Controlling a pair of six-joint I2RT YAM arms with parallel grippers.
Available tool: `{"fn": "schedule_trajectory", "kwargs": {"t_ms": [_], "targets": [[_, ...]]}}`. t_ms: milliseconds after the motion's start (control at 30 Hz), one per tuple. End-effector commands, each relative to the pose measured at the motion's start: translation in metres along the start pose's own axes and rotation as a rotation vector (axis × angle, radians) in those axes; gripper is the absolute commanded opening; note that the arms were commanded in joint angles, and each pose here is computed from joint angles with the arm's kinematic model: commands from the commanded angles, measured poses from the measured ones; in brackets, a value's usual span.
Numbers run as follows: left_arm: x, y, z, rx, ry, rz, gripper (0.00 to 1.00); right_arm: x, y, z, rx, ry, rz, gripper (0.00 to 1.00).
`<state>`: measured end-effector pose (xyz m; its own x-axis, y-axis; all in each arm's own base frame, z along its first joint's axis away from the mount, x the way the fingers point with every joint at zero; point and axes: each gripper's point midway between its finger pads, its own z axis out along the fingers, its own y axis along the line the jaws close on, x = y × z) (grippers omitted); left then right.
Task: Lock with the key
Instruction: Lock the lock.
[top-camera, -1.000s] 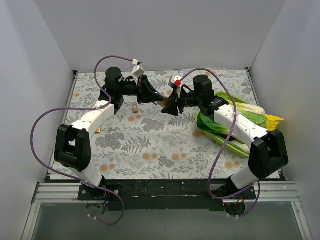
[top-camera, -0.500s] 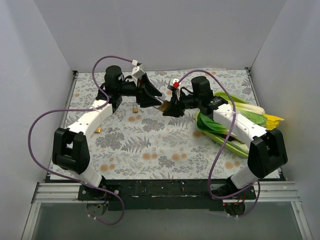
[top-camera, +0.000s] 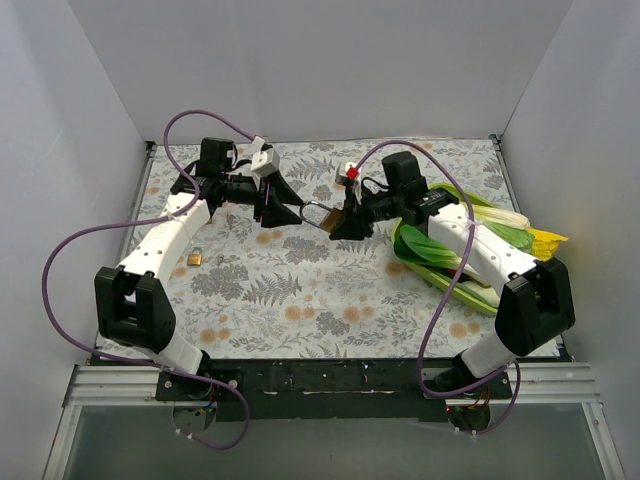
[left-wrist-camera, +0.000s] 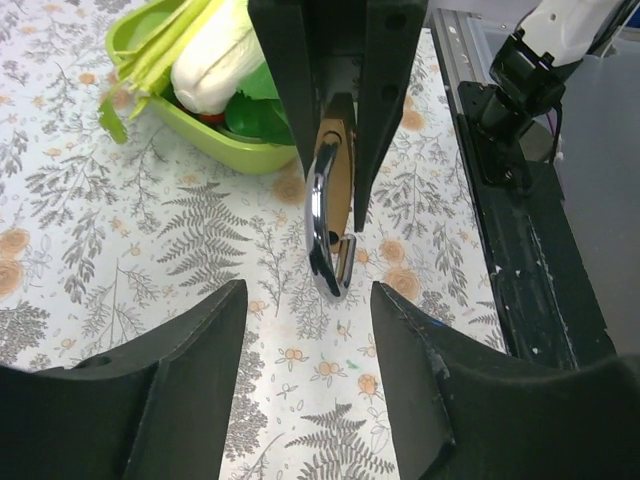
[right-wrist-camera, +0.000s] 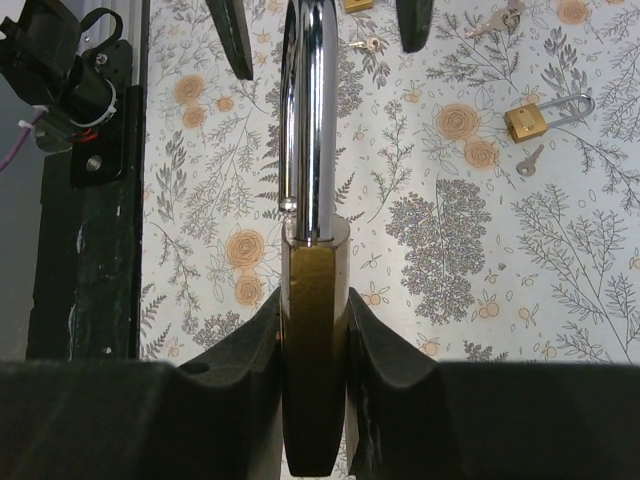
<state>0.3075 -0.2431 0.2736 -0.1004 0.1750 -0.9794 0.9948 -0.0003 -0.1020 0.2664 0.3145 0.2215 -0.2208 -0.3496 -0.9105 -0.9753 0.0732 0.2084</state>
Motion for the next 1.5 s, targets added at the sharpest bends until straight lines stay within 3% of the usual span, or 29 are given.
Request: {"fn": "schedule_trajectory", "kwargs": {"t_ms": [0, 100, 233, 300, 567, 700, 900, 967, 1033, 1167, 1267, 1333, 1467], "targets": [[-0.009, -0.015, -0.002, 0.036, 0.007, 0.041, 0.46, -0.051, 0.010, -0.012, -0.035, -0.099, -0.167, 0.01], [-0.009, -0.019, 0.002, 0.058, 0.004, 0.031, 0.39, -0.052, 0.011, -0.012, -0.044, -0.098, -0.179, 0.01], [-0.007, -0.024, 0.007, 0.084, 0.002, 0.017, 0.18, -0.051, 0.017, -0.009, -0.071, -0.083, -0.214, 0.01], [-0.007, -0.025, 0.008, 0.085, 0.003, 0.018, 0.13, -0.048, 0.019, -0.009, -0.078, -0.075, -0.213, 0.01], [-0.004, -0.022, 0.008, 0.070, 0.014, 0.020, 0.08, -0.045, 0.021, -0.009, -0.090, -0.060, -0.229, 0.01], [-0.005, -0.023, 0.009, 0.079, 0.002, 0.016, 0.00, -0.047, 0.022, -0.008, -0.096, -0.064, -0.234, 0.01], [-0.002, -0.030, 0.016, 0.107, 0.006, 0.011, 0.00, -0.054, 0.021, -0.003, -0.099, -0.079, -0.244, 0.01], [-0.002, -0.032, 0.017, 0.115, 0.005, -0.017, 0.14, -0.055, 0.022, -0.001, -0.104, -0.082, -0.244, 0.01], [-0.002, -0.033, 0.018, 0.118, 0.005, -0.035, 0.17, -0.056, 0.020, 0.000, -0.106, -0.082, -0.246, 0.01], [0.000, -0.032, 0.018, 0.110, 0.010, -0.034, 0.13, -0.055, 0.020, 0.000, -0.102, -0.079, -0.254, 0.01], [0.003, -0.032, 0.017, 0.106, 0.014, -0.035, 0.01, -0.055, 0.020, -0.001, -0.101, -0.081, -0.260, 0.01], [0.003, -0.033, 0.017, 0.106, 0.015, -0.037, 0.00, -0.054, 0.021, -0.002, -0.098, -0.080, -0.262, 0.01], [0.007, -0.032, 0.016, 0.096, 0.026, -0.042, 0.16, -0.053, 0.022, -0.003, -0.096, -0.077, -0.260, 0.01]]}}
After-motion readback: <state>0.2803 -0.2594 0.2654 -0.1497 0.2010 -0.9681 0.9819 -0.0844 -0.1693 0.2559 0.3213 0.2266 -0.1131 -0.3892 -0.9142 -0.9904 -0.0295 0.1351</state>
